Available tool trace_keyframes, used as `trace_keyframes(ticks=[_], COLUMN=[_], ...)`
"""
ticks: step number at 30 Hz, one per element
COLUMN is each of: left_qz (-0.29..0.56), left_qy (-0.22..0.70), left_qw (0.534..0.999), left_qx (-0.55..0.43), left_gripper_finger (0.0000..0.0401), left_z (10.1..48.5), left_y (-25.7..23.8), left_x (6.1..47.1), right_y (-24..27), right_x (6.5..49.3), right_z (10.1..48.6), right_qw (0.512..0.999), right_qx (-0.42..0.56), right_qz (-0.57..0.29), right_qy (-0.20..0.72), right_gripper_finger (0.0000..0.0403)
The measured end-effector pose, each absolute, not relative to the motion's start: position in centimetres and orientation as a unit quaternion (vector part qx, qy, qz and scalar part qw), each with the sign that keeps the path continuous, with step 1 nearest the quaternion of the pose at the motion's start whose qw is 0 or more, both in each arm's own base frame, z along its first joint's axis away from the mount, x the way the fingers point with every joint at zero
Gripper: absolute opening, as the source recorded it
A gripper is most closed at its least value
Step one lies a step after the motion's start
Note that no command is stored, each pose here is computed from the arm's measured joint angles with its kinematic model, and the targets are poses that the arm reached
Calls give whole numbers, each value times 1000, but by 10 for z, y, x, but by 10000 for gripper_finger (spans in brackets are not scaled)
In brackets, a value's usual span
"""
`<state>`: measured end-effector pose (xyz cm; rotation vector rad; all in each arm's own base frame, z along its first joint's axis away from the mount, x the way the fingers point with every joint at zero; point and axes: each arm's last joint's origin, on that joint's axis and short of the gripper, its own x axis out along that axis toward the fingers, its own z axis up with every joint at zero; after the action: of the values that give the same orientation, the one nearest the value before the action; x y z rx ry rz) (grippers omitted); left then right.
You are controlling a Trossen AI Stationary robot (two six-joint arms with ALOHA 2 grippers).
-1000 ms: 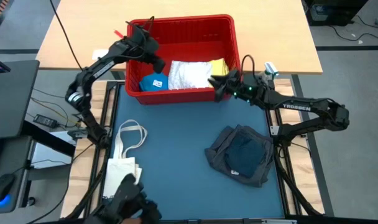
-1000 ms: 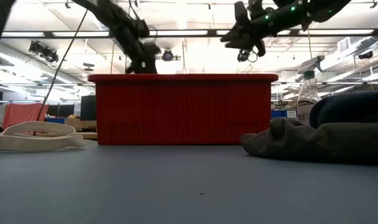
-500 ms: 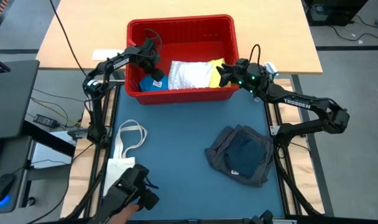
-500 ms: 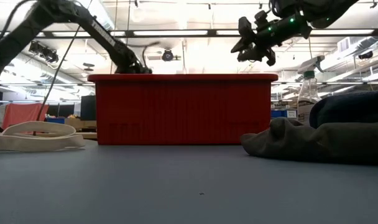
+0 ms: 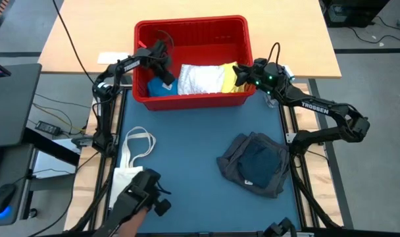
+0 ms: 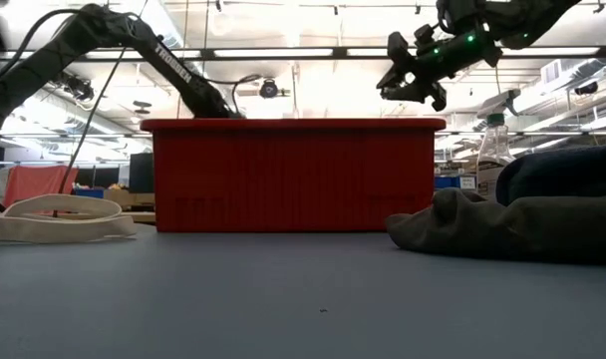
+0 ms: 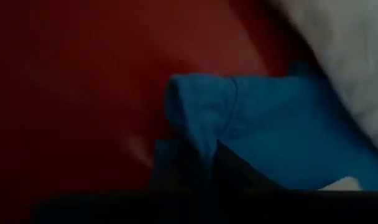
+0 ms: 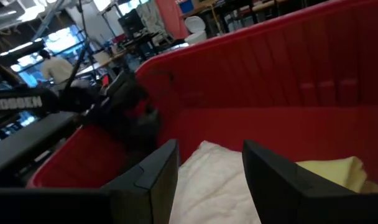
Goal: Fold Laundry from Bin
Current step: Remove the blue shorts from the bin
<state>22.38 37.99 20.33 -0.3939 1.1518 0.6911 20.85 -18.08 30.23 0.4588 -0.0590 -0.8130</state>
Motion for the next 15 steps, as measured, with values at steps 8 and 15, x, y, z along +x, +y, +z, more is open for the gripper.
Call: trace_keyframes(ticks=[8, 15], left_qz=[358, 300], left_qy=[432, 289], left_qw=[823, 908], left_qx=[-90, 33], left_gripper_finger=[9, 9], left_z=[345, 470], left_y=[372, 278], left_x=[237, 233], right_y=[-177, -165], right_x=[212, 220], right_z=[302, 301], right_qw=[914, 938], right_qx=[264, 280], right_qz=[-307, -203], right_qy=[-22, 10], right_gripper_finger=[185, 185])
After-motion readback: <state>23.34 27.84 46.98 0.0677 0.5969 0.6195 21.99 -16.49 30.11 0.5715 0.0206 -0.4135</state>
